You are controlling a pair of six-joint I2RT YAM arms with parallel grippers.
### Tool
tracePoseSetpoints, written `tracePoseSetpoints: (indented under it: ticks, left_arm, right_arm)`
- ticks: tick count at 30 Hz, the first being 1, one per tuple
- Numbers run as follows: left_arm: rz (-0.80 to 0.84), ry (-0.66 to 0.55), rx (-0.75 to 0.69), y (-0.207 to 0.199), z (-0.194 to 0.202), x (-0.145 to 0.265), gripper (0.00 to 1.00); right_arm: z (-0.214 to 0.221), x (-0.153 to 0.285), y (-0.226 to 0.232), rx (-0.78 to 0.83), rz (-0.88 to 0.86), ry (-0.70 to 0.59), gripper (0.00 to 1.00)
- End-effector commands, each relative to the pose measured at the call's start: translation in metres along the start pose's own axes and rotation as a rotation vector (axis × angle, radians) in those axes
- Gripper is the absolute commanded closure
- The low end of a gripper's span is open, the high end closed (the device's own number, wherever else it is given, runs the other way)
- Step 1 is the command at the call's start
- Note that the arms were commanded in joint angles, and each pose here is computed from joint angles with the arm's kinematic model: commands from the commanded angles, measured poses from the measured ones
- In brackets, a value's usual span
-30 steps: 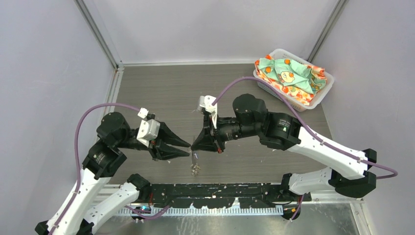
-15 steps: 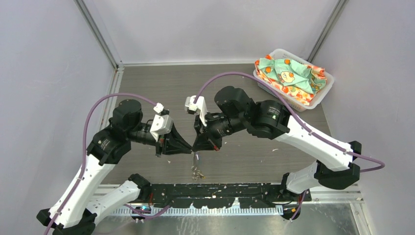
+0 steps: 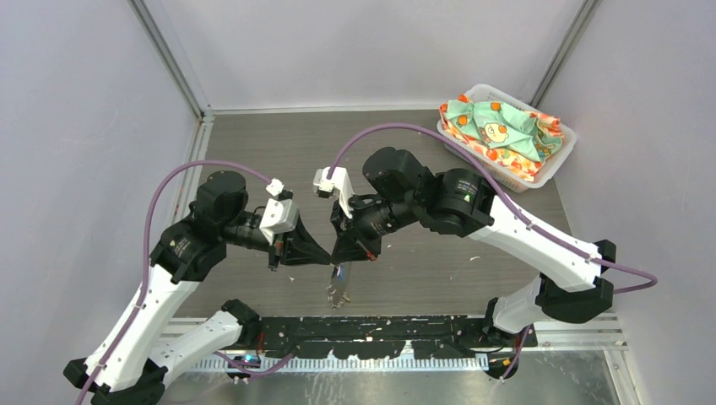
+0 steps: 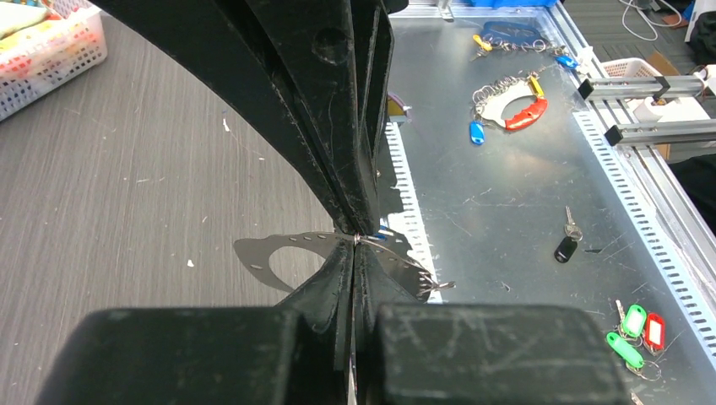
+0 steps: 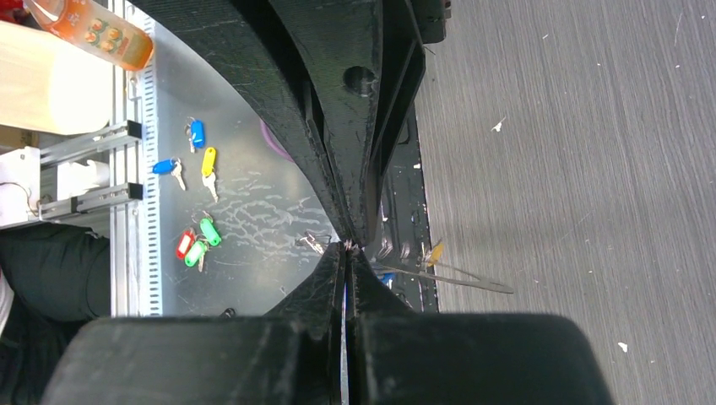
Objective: Put the keys on the keyring
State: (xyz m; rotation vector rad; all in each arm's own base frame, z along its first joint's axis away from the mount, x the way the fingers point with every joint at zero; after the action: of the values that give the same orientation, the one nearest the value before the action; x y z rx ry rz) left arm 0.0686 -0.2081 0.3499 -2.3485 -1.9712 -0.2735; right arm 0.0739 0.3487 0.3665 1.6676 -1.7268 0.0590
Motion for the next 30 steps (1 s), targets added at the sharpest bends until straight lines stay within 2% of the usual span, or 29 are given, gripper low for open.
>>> tracePoseSetpoints:
  ticks: [1, 3, 6, 9, 12, 18, 27, 30]
  left_arm:
    - [0.026, -0.018, -0.018, -0.006, -0.008, 0.002, 1.00]
    - [0.026, -0.022, -0.006, -0.006, -0.008, 0.001, 1.00]
    - [0.017, -0.051, 0.034, -0.005, -0.014, 0.000, 1.00]
    - [0.001, -0.112, 0.049, -0.004, -0.025, -0.001, 1.00]
    - [-0.019, -0.198, 0.043, -0.003, -0.042, -0.001, 1.00]
    - [-0.020, -0.254, 0.056, -0.001, -0.060, 0.000, 1.00]
    - [-0.001, -0.292, -0.011, 0.003, -0.085, 0.001, 1.00]
    - [-0.004, -0.298, -0.021, 0.001, -0.088, 0.003, 1.00]
  right_arm:
    - [-0.031, 0.016, 0.015, 0.042, -0.037, -0.144, 0.99]
    - [-0.030, 0.017, 0.015, 0.039, -0.034, -0.165, 0.99]
    - [-0.032, 0.022, 0.012, 0.031, -0.011, -0.220, 0.83]
    - [-0.033, 0.032, 0.008, 0.023, 0.028, -0.309, 0.62]
    - [-0.035, 0.048, 0.007, 0.027, 0.053, -0.425, 0.51]
    - [-0.038, 0.072, 0.017, 0.045, -0.010, -0.614, 0.47]
    - [-0.045, 0.070, 0.024, 0.100, -0.057, -0.613, 0.46]
    - [-0.046, 0.068, 0.026, 0.107, -0.074, -0.609, 0.48]
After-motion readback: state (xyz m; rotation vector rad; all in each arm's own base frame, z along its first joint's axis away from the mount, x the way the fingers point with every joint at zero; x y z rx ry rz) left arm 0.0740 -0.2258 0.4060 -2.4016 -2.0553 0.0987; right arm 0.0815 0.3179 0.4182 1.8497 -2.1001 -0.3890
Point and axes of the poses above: each gripper's point midway between its finger pads, its own x axis back along the fingers, its own y axis along the line the jaws close on, z = x × y, the point moved 2 cm from there along x, back along the fingers, and after that the axes turned 8 degrees about -x, right-handed, at the moved point
